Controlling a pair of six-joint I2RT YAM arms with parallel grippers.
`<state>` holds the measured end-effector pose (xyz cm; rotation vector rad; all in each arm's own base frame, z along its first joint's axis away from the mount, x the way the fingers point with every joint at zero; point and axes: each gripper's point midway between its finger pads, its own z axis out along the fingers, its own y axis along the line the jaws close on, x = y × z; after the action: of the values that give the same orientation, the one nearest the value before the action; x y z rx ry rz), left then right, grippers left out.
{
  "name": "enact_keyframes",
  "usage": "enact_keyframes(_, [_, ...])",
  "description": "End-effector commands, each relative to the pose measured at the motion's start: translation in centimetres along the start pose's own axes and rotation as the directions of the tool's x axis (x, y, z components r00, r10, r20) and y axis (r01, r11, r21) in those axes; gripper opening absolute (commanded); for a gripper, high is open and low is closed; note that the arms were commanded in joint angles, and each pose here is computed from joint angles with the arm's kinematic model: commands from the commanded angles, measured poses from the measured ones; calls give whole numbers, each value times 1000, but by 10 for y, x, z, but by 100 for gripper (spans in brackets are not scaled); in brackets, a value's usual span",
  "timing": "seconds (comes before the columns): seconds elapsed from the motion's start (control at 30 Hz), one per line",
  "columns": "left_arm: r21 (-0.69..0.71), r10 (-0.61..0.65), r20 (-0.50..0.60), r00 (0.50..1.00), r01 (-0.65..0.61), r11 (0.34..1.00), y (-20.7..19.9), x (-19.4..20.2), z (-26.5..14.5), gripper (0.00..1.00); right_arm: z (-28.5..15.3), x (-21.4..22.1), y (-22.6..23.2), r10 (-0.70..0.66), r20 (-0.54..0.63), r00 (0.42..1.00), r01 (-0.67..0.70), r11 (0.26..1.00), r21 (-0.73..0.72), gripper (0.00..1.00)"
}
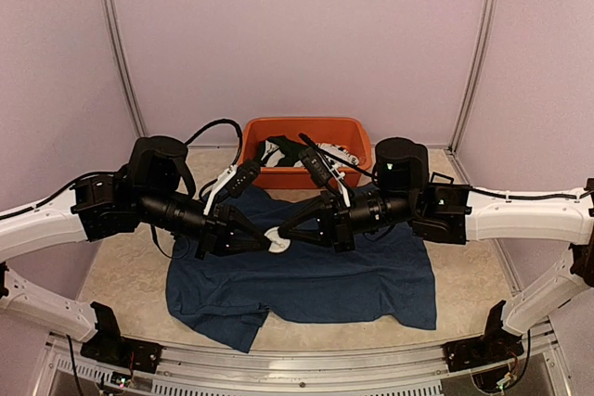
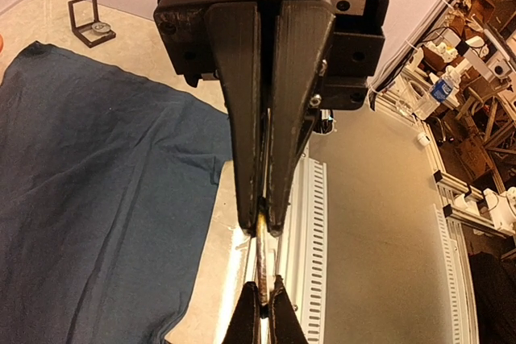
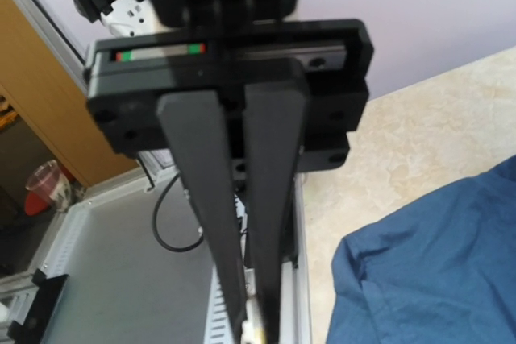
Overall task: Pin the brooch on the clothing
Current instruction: Pass from the left arm to the right, then open the brooch at the center of the board.
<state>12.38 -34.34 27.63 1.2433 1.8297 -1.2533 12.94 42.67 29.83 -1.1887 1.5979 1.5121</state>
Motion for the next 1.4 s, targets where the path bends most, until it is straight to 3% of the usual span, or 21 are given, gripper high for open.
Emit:
enact_keyframes(0.0, [7,4,15,1000,-5,1000,-1,-3,-1,0,5,-2,2,5,-10,1000,-6,1000,-14,0])
enact_keyframes(0.07, [-3,2,16,1000,-2,1000,1,-3,-1,3,5,-1,4,5,-13,1000,-5,1000,-24,0])
enact_keyframes(0.1, [-8,4,17,1000,-4,1000,1,-4,-2,11,4,-2,5,5,-11,1000,-5,1000,-26,0])
enact_keyframes(0.2, [-29,20,17,1000,-19,999,2,-4,-5,49,3,-1,5,20,-16,1000,-20,1000,-18,0])
enact_keyframes(0.27, [-65,37,20,999,-35,997,6,-4,-9,61,2,1,5,35,-27,999,-36,999,-15,0])
enact_keyframes(0.47, [-147,100,22,995,-95,985,14,-6,-18,80,3,15,3,104,-81,991,-105,994,-7,0])
enact_keyframes(0.57, [-165,109,-8,994,-109,980,18,-2,-13,85,4,18,3,130,-91,987,-133,991,-19,0])
enact_keyframes(0.83, [-203,143,-97,985,-160,966,21,14,4,85,13,22,1,206,-110,972,-212,976,-42,0])
enact_keyframes(1.27, [-202,152,-117,981,-173,964,20,18,10,63,18,25,1,243,-111,964,-251,966,-68,0])
enact_keyframes(1.37, [-208,152,-114,982,-173,963,21,17,10,53,20,26,2,243,-116,963,-252,965,-72,0])
